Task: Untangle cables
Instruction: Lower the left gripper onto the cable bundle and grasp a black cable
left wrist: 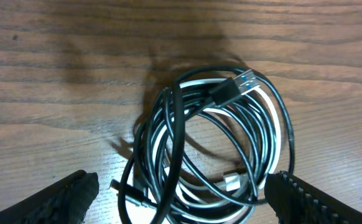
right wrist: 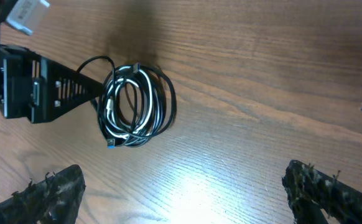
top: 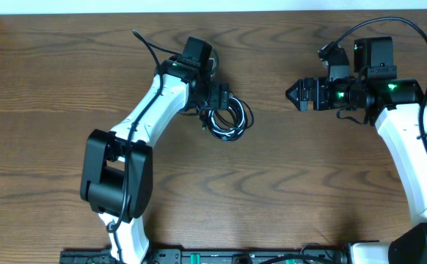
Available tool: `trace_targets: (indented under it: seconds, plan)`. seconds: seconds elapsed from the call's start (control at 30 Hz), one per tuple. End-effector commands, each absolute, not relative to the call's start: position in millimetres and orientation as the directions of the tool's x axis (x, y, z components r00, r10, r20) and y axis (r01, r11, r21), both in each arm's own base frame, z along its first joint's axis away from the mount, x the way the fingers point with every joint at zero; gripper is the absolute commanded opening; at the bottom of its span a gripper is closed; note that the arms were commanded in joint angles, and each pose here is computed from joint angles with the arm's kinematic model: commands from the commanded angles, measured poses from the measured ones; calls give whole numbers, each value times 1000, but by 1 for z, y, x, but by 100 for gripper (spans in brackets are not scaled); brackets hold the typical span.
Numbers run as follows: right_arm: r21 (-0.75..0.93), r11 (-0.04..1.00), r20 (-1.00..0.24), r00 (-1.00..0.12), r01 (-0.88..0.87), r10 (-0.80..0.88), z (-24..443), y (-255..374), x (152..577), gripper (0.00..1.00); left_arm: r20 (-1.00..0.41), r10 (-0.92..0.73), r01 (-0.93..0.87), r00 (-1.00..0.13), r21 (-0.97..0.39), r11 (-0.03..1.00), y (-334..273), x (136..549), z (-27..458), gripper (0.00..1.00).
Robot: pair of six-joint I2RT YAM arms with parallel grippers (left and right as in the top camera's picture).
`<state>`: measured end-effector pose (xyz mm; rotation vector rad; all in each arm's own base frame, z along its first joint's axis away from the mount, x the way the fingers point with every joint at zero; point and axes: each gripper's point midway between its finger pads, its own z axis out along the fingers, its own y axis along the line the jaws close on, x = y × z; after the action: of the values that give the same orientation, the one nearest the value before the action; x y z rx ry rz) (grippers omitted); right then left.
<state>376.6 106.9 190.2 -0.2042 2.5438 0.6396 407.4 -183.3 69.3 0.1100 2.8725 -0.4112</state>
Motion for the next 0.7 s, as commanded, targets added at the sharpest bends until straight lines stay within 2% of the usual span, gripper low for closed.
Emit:
trace_targets:
  seconds: [0.0, 0.67]
  plan:
    - [411, 874, -508, -861, -258, -16, 193, 110, 378, 99, -210, 35, 88, -977, -248, 965, -180, 407, 51, 92]
    - [383, 890, -509, -860, -248, -21, 190, 107, 379, 99, -219, 57, 113, -974, -250, 962, -195, 417, 22, 87]
